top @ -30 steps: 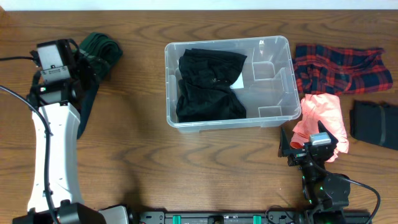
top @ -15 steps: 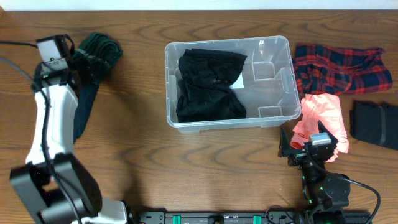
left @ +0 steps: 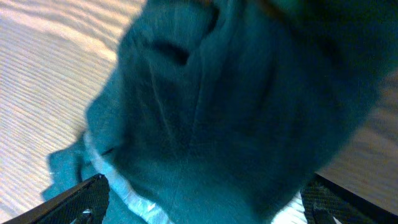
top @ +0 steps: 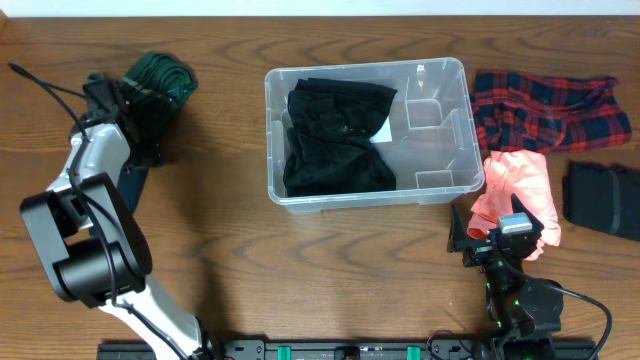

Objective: Pack container
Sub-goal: 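Move the left gripper to the dark green clothes and grasp them, then carry the dark green clothes with the left gripper into the bin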

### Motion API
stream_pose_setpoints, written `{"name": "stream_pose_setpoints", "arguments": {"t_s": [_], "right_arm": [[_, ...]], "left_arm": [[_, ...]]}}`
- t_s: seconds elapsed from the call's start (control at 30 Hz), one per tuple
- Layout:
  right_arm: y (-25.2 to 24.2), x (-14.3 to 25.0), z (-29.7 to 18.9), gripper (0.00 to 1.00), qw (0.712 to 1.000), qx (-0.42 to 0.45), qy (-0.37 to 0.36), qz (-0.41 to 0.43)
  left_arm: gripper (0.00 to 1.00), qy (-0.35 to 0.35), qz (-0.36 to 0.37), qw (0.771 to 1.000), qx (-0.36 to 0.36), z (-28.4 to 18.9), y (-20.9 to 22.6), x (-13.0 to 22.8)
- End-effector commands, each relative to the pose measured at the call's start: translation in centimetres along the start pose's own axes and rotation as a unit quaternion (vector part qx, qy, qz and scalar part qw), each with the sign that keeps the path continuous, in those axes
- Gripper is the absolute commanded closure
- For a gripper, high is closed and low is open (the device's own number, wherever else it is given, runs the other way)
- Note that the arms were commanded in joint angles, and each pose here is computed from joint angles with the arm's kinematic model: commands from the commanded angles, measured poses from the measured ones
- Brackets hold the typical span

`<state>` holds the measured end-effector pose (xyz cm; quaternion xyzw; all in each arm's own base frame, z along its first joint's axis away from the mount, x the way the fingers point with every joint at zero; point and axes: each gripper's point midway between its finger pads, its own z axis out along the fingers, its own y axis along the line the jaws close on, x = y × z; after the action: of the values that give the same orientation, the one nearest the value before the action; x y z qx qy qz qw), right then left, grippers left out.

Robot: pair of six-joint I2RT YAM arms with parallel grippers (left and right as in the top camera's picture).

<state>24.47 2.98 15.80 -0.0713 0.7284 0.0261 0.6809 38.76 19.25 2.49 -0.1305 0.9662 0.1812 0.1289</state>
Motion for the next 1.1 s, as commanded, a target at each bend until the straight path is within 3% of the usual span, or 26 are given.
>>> {"name": "stream_pose_setpoints", "arguments": {"t_s": [0.0, 0.13, 0.17, 0.33, 0.43, 0.67, 0.83, 1.07], "right_arm": [[-0.3, 0.1, 0.0, 0.01, 1.000, 0.008, 0.001, -0.002], [-0.3, 0.1, 0.0, 0.01, 1.000, 0.008, 0.001, -0.002], [-0.3, 0.1, 0.0, 0.01, 1.000, 0.008, 0.001, -0.002], [-0.3, 0.1, 0.0, 0.01, 1.000, 0.008, 0.001, -0.002], [-0.3, 0.1, 0.0, 0.01, 1.000, 0.008, 0.001, -0.002], [-0.3, 0.1, 0.0, 0.01, 1.000, 0.008, 0.001, -0.002], [-0.3, 0.1, 0.0, 0.01, 1.000, 0.008, 0.001, -0.002], [-0.3, 0.1, 0.0, 0.01, 1.000, 0.008, 0.001, -0.002]], "left_arm": [[0.02, 0.010, 0.007, 1.000, 0.010, 1.1, 0.1, 0.1], [0.00, 0.013, 0.009, 0.999, 0.049, 1.7, -1.2, 0.3], [0.06, 0.013, 0.009, 0.999, 0.051, 1.7, -1.2, 0.3], [0.75, 0.015, 0.010, 0.999, 0.051, 1.6, -1.2, 0.4], [0.94, 0.019, 0.011, 0.998, 0.051, 1.5, -1.2, 0.6], [0.94, -0.028, 0.002, 0.999, 0.046, -2.1, -0.4, -1.4], [0.94, -0.126, 0.000, 0.991, 0.043, -9.3, -0.1, -4.8], [0.94, -0.287, 0.034, 0.954, 0.079, -22.7, -4.4, -7.6]]}}
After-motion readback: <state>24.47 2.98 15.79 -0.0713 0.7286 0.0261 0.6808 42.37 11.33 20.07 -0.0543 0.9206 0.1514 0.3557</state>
